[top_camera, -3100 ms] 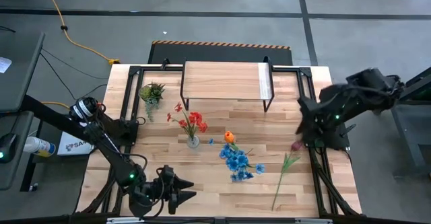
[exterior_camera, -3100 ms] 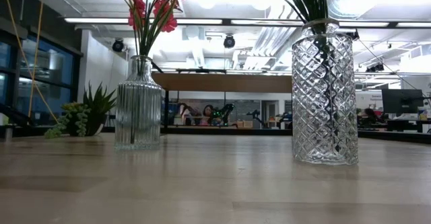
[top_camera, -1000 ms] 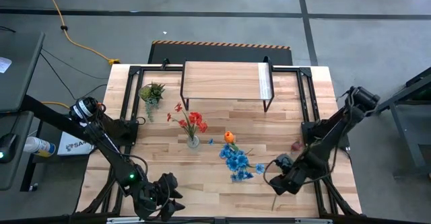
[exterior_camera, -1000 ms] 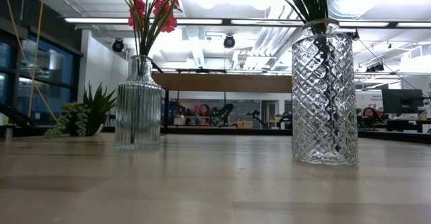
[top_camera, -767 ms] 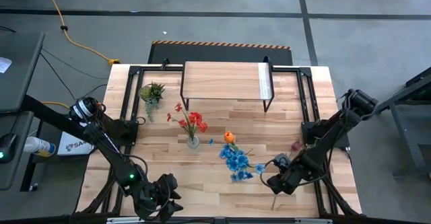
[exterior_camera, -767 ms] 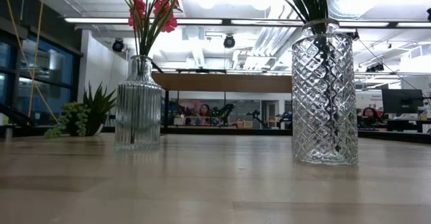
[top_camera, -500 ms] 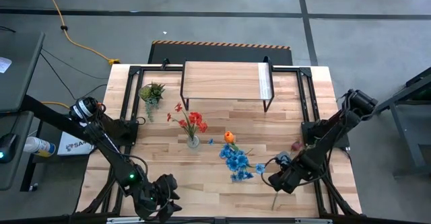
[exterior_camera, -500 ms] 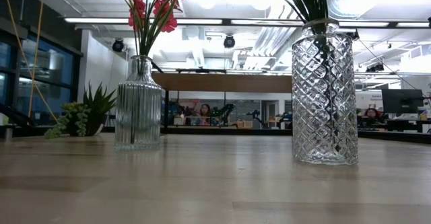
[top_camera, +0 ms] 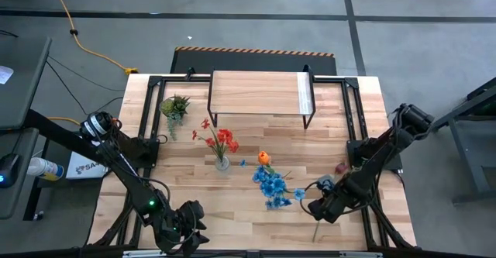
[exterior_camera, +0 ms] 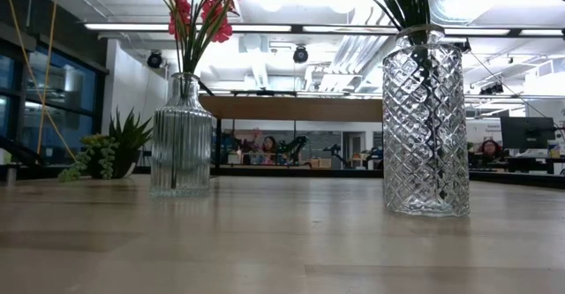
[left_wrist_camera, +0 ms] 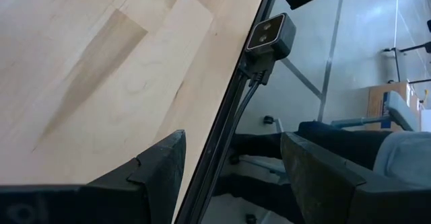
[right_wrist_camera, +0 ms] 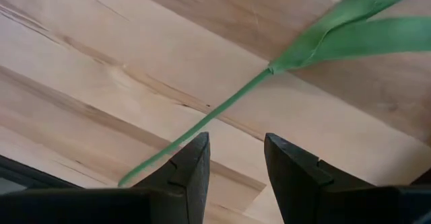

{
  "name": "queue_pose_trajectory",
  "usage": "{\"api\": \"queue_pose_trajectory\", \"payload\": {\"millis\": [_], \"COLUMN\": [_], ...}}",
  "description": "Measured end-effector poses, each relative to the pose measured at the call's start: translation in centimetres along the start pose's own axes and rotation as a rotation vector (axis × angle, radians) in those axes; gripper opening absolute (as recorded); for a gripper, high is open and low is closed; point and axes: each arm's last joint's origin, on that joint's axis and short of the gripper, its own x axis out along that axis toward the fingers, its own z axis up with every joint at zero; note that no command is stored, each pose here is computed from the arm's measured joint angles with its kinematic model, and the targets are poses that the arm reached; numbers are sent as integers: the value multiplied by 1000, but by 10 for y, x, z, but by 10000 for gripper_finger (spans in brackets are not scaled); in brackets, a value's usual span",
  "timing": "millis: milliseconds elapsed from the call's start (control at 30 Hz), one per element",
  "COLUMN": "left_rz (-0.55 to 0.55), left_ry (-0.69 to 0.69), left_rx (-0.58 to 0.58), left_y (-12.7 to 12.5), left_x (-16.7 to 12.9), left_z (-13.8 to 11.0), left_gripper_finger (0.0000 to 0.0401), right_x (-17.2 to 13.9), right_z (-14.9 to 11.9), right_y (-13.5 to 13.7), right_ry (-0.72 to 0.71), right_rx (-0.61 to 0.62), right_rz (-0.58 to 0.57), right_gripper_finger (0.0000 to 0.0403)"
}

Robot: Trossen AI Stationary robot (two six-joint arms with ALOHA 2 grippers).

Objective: Pick and place flowers into a vace then onto a shelf
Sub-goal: Put the dark red flower into the left transparent vase

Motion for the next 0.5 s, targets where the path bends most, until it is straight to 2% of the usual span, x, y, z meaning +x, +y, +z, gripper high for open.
{"api": "queue_pose_trajectory", "payload": {"millis": [500], "left_rz": [20], "left_ry": [8], "left_rx": [20], "left_y": [2], "left_x": [0], "left_z": [0], "left_gripper_finger": [278], "right_x": [33], "right_z": [6], "right_y": [15], "right_ry": [-6], "right_rx": [33], "right_rz": [-15], "right_gripper_finger": [134]}}
